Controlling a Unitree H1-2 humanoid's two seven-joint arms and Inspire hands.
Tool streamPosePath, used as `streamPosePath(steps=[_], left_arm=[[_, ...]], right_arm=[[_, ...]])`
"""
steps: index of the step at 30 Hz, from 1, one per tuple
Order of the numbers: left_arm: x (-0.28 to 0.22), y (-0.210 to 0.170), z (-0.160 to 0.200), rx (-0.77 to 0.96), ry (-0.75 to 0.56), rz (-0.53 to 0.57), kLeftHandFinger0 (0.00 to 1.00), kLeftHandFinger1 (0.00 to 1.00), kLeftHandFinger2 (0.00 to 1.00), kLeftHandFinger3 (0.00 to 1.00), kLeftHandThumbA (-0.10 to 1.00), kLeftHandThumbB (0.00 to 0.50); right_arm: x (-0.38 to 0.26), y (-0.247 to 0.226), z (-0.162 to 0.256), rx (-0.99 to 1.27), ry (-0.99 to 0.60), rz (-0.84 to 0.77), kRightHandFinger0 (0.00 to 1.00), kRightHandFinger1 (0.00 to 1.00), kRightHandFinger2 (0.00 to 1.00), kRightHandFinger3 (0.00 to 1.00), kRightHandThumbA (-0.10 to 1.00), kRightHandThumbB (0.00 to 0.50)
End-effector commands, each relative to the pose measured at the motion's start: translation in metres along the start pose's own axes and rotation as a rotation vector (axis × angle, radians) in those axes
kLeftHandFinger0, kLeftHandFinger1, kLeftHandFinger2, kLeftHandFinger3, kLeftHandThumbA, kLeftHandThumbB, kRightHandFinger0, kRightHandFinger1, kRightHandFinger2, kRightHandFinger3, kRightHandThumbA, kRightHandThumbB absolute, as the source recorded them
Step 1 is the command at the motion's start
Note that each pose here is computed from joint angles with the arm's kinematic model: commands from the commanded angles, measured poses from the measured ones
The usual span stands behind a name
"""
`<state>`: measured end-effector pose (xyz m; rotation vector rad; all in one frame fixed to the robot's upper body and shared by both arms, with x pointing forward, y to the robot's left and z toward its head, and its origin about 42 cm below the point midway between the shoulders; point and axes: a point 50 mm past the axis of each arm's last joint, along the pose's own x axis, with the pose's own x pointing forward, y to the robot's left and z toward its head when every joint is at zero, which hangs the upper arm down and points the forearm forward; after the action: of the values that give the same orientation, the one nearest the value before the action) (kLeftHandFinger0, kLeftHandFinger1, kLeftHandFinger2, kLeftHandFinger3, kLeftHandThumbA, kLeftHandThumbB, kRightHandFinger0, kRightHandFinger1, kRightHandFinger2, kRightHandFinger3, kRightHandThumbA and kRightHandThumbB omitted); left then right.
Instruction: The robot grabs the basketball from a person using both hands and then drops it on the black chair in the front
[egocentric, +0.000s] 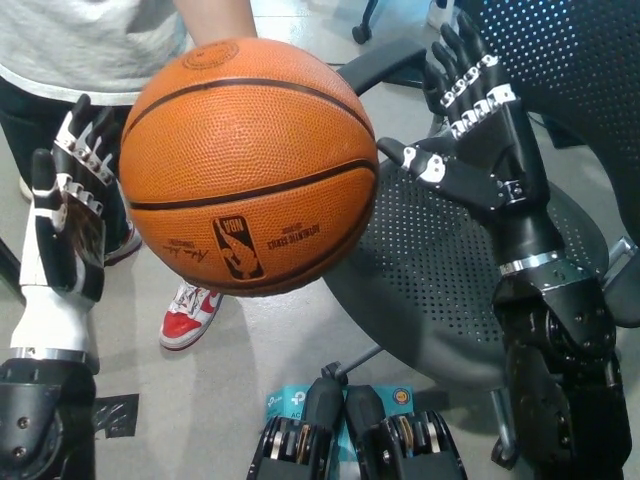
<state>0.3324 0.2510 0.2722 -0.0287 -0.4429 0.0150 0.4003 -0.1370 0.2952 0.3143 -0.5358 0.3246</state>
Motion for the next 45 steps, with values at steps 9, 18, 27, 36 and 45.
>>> streamPosePath(steps=[9,18,27,36,45], left_arm=[[-0.001,-0.007,0.005,0.007,-0.023,-0.052,1.0,1.0,1.0,1.0,1.0,0.119],[-0.003,-0.011,0.002,0.001,-0.024,-0.043,1.0,1.0,1.0,1.0,1.0,0.144],[0.0,-0.027,-0.013,0.144,-0.032,-0.095,1.0,1.0,1.0,1.0,1.0,0.148],[0.01,-0.06,-0.051,0.376,0.005,-0.191,1.0,1.0,1.0,1.0,1.0,0.16],[0.029,-0.107,-0.071,0.291,0.076,-0.191,1.0,1.0,1.0,1.0,1.0,0.232]], right_arm=[[0.014,0.02,0.013,0.125,-0.072,0.081,1.0,1.0,1.0,1.0,1.0,0.433],[0.017,0.016,-0.016,0.202,0.043,0.086,1.0,1.0,1.0,1.0,1.0,0.425],[0.019,0.021,-0.047,0.218,0.118,0.075,1.0,1.0,1.0,1.0,1.0,0.399],[0.017,0.038,-0.083,0.314,0.217,0.079,1.0,1.0,1.0,1.0,1.0,0.396],[0.019,0.067,-0.094,0.326,0.191,0.099,1.0,1.0,1.0,1.0,1.0,0.385]])
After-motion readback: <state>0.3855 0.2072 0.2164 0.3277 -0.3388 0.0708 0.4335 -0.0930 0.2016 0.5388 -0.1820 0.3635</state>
